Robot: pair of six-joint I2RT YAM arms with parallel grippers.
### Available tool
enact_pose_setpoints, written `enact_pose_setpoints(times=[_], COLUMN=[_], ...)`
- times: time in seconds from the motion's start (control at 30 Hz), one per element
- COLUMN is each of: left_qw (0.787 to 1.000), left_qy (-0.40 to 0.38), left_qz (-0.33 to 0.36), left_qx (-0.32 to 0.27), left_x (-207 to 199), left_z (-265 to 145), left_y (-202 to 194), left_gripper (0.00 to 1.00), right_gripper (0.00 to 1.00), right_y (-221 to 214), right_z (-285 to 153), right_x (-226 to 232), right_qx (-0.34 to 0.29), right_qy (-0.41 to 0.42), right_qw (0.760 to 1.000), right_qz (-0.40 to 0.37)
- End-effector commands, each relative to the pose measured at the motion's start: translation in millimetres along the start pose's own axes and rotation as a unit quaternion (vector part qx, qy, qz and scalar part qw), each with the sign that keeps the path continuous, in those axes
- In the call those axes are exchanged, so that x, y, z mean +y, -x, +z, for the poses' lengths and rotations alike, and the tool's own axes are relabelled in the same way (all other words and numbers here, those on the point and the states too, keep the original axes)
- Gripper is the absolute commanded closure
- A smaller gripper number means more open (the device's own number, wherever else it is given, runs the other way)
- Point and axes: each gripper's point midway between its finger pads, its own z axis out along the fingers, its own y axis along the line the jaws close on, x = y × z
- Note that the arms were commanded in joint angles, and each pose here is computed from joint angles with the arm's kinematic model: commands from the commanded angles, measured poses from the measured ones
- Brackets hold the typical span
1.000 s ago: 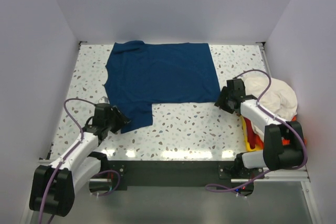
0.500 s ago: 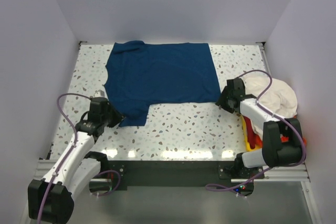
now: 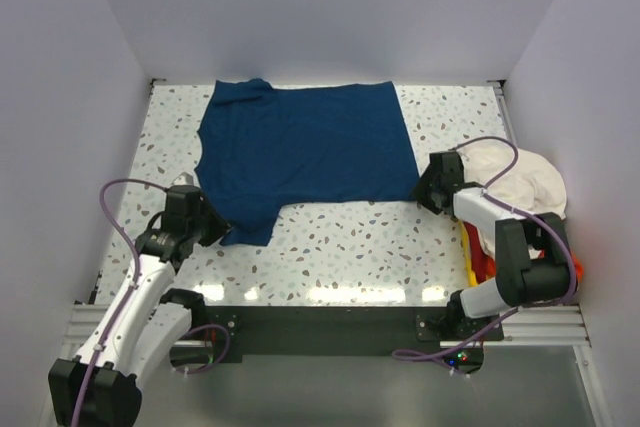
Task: Fold and stack the t-shirts
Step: Fold the tshirt
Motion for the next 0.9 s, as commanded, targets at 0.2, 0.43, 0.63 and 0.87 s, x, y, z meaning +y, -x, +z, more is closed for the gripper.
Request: enact_pose_setpoints(times=[0.2,0.43,0.63,0.87], left_qw=[0.999,0.999,0.999,0.998], left_qy=[0.007,0.018,0.011,-0.044], left_qz=[0.008,0.006,-0.01,-0.014], left_qx=[-0.037,-0.045,-0.048,-0.044], left_x=[-4.0,2.7,0.6,-17.4], left_z=[-15.3,-27.9,-41.8,-35.4], left_y=[26.3,28.2,26.9,24.4], left_gripper=[1.0,1.0,1.0,1.0], right_gripper=[0.6,0.99,1.0,1.0], right_y=[6.9,26.8,34.7,23.9], right_z=[12.4,-7.0,-47.6,-62.4], right_x=[-12.0,-15.5,-23.5,-26.6], right_qx=[-0.031,-0.061,-0.085,-0.076], right_qy=[-0.029,-0.047,-0.041,-0.022], right_qw=[0.999,0.997,0.995,0.996], right_qz=[0.016,-0.008,-0.026,-0.04])
